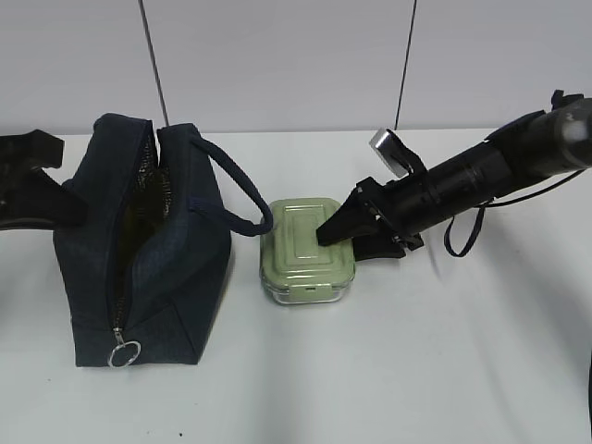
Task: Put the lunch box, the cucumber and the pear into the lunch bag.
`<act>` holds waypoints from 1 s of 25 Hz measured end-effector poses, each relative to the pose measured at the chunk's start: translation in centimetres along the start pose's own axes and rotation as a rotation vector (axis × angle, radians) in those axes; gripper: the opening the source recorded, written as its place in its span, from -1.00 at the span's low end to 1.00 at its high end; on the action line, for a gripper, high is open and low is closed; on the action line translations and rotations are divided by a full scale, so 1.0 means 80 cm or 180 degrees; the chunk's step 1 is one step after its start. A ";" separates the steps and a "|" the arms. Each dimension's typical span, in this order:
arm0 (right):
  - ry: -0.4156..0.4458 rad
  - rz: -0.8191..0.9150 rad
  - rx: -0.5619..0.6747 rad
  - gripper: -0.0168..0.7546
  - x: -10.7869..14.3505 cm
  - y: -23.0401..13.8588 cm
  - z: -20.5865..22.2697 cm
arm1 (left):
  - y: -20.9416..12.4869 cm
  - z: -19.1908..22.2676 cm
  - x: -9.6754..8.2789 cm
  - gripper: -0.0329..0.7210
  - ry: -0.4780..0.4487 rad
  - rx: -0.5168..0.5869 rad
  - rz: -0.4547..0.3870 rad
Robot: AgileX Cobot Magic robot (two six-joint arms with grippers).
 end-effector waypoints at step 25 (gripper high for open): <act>0.0000 -0.0138 0.0020 0.04 0.006 0.009 -0.004 | 0.000 0.000 0.000 -0.95 0.0000 0.0000 0.0000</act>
Point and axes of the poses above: a point on each arm's last joint axis where the gripper is mounted, z pointing out along that axis toward the gripper, x along the wrist's bending axis when the last joint is at zero, y = z × x, the point moved 10 cm from there along z, pointing out along that axis toward the gripper, and after that the axes turned 13 degrees about z, right-handed, at the moved point
